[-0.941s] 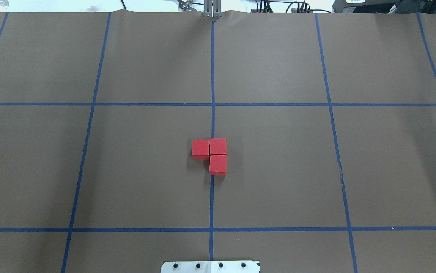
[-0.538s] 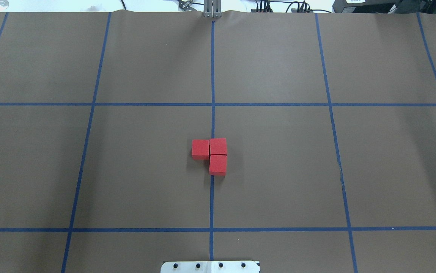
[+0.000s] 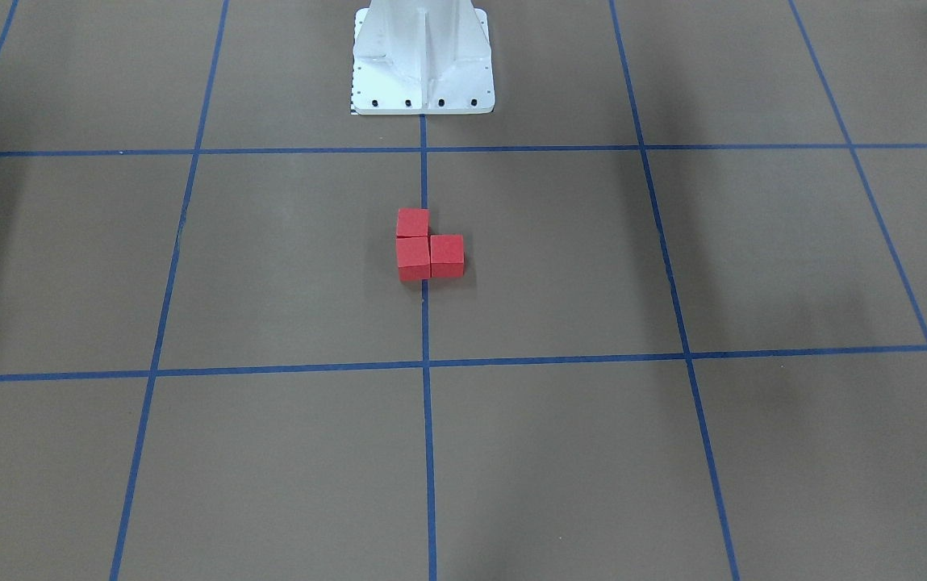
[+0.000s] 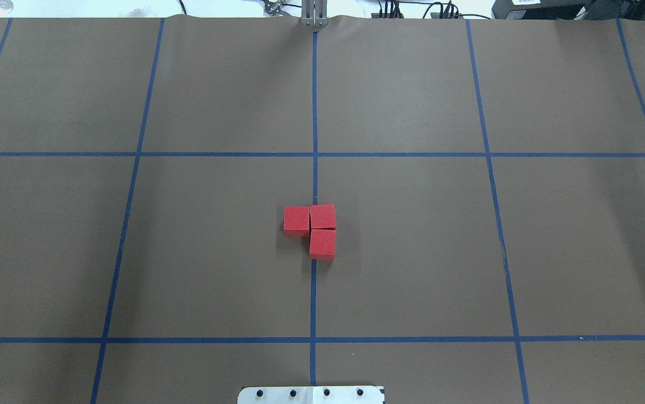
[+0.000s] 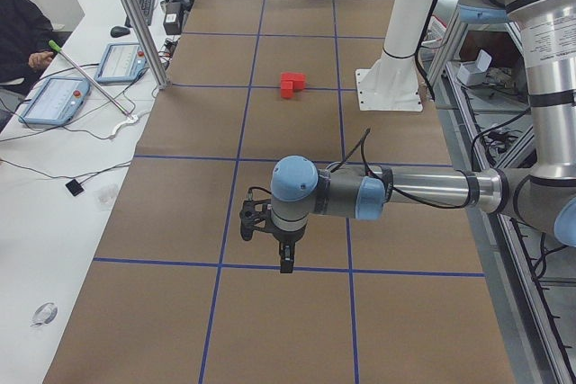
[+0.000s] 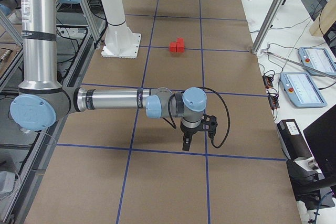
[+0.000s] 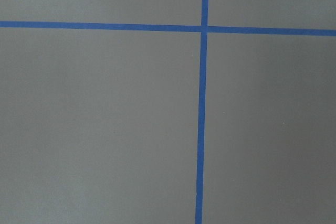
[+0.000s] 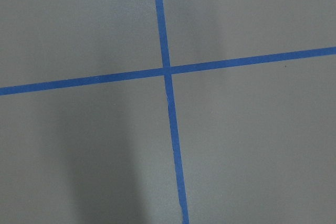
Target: Form red blocks into L shape at center
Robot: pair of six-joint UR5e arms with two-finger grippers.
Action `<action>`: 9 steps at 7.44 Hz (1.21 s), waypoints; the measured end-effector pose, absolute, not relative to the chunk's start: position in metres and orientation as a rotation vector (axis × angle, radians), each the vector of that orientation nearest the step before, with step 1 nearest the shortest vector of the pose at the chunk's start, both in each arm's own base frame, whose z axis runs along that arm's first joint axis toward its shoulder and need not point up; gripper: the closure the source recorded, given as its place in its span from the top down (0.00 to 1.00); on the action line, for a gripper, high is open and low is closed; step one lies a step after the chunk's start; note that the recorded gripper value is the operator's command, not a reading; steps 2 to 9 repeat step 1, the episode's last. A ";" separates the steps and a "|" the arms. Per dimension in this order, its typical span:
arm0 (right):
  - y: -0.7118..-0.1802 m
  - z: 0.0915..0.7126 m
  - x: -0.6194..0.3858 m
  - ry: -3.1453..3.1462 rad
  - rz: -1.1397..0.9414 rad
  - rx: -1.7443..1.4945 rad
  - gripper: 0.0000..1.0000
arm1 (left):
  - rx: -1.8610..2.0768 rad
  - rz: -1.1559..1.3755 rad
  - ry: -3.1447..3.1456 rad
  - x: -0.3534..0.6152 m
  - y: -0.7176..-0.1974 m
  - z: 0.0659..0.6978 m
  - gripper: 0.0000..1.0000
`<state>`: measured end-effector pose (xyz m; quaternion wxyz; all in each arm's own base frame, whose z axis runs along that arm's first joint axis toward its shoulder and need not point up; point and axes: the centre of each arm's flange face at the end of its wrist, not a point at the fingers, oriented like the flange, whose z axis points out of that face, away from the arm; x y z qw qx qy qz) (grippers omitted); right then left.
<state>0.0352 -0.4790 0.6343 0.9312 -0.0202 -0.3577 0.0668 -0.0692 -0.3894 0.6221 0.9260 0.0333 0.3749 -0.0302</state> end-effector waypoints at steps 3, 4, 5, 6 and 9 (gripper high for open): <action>-0.479 0.635 0.035 -0.731 0.138 -0.043 1.00 | 0.069 -0.061 0.774 -0.069 -0.389 0.621 1.00; -0.479 0.635 0.035 -0.731 0.138 -0.043 1.00 | 0.069 -0.061 0.774 -0.069 -0.389 0.621 1.00; -0.479 0.635 0.035 -0.731 0.138 -0.043 1.00 | 0.069 -0.061 0.774 -0.069 -0.389 0.621 1.00; -0.479 0.635 0.035 -0.731 0.138 -0.043 1.00 | 0.069 -0.061 0.774 -0.069 -0.389 0.621 1.00; -0.479 0.635 0.035 -0.731 0.138 -0.043 1.00 | 0.069 -0.061 0.774 -0.069 -0.389 0.621 1.00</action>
